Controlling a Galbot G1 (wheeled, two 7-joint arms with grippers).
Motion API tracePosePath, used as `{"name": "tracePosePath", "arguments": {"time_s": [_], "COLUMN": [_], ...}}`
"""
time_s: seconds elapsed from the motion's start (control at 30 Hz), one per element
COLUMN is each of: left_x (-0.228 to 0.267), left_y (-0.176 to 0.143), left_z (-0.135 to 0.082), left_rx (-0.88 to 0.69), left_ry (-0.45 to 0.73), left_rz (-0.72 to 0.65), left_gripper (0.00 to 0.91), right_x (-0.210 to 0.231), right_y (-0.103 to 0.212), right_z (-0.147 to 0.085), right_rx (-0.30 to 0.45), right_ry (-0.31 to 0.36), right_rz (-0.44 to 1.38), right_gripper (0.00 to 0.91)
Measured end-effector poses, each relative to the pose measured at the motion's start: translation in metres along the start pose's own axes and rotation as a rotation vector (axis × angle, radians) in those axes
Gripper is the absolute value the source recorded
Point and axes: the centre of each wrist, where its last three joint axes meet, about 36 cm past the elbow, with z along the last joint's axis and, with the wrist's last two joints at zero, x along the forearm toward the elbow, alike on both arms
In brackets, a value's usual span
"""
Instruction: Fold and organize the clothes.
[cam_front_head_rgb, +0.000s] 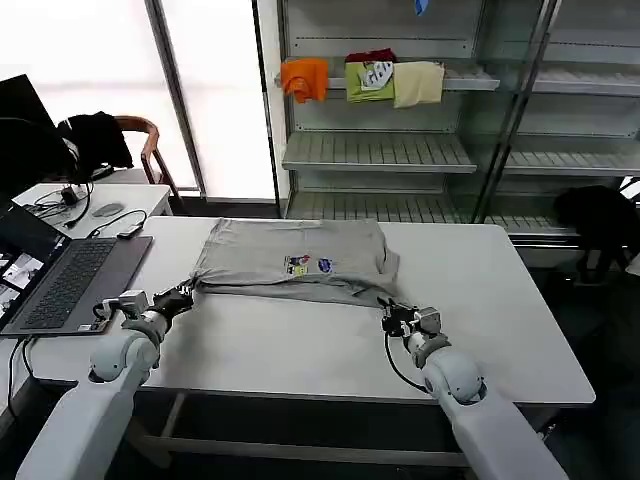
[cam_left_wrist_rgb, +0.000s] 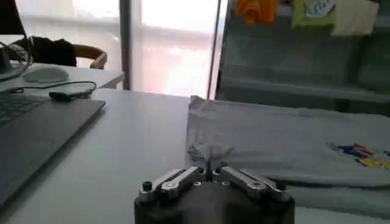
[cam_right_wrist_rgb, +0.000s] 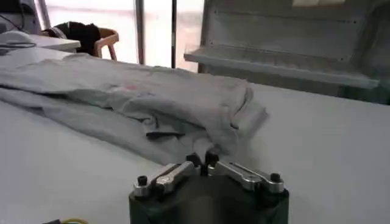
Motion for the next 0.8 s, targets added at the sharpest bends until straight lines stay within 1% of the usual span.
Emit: {"name": "tracePosePath", "arguments": {"time_s": [0.27, 0.53, 0.8], "left_x": [0.012, 0.039, 0.055], "left_y": [0.002, 0.003, -0.011], "left_z": [0.001, -0.007, -0.005], "left_rx": [-0.015, -0.036, -0.063], "left_ry": [0.011, 0.005, -0.001], "left_rz": [-0.009, -0.028, -0.011], "left_gripper": [0.0, 0.0, 0.0], "right_x": [0.011, 0.042, 0.064], "right_y": [-0.001, -0.007, -0.004], "right_z": [-0.004, -0.008, 0.0], "right_rx": [0.002, 0.013, 0.017], "right_ry": [0.002, 0.016, 0.037], "right_rz": [0.006, -0.007, -0.014], "right_gripper": [0.0, 0.0, 0.0]}}
